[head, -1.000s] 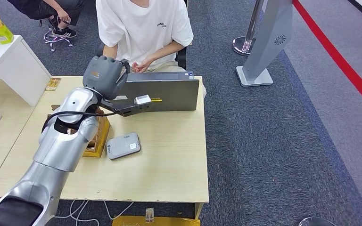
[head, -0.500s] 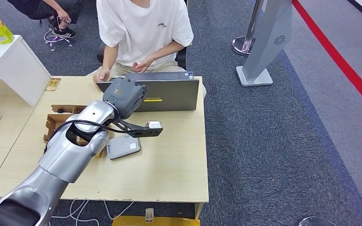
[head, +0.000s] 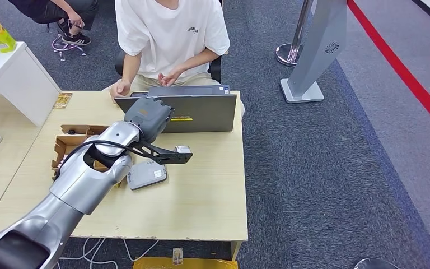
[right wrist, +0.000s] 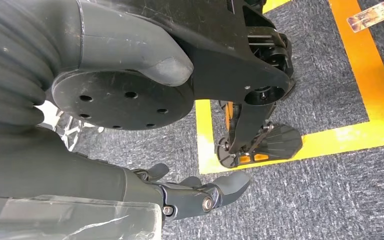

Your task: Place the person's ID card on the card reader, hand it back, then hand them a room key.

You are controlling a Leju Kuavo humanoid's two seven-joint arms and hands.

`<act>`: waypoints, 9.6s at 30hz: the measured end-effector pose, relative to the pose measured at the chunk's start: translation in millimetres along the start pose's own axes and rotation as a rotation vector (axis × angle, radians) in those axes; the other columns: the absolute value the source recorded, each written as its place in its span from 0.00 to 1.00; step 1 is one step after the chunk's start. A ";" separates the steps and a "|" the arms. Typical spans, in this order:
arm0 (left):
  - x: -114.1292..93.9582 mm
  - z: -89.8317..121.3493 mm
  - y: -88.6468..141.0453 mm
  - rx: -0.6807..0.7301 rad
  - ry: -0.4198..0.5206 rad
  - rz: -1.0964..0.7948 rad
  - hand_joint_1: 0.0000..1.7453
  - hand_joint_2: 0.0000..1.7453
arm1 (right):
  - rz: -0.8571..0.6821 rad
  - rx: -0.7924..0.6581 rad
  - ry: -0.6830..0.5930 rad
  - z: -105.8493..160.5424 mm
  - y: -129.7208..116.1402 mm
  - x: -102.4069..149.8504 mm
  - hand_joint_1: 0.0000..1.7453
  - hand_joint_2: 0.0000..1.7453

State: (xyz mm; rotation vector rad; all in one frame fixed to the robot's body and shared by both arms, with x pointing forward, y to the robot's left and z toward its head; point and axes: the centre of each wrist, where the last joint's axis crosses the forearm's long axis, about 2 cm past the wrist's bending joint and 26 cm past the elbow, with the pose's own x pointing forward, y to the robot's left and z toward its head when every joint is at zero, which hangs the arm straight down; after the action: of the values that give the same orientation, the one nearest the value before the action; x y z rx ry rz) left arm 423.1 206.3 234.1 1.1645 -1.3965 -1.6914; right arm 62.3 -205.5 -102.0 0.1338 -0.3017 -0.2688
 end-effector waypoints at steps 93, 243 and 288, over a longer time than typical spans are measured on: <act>-39.6 75.4 -77.2 -0.248 -0.065 0.118 1.00 1.00 | -0.042 -0.023 0.002 0.1 -5.7 -1.1 0.00 1.00; -86.2 214.0 -150.3 0.103 0.478 0.154 0.00 1.00 | -0.014 -0.059 0.023 0.4 -7.4 -2.8 0.00 1.00; -62.7 220.3 -177.6 0.132 0.366 0.186 0.00 1.00 | 0.005 -0.059 0.034 0.3 -7.4 -2.0 0.00 1.00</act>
State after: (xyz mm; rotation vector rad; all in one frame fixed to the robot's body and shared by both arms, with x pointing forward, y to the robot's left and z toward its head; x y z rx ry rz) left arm 256.1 389.8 84.5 1.2960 -1.3501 -1.2019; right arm 58.6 -212.1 -103.6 0.0791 -0.2598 -0.2695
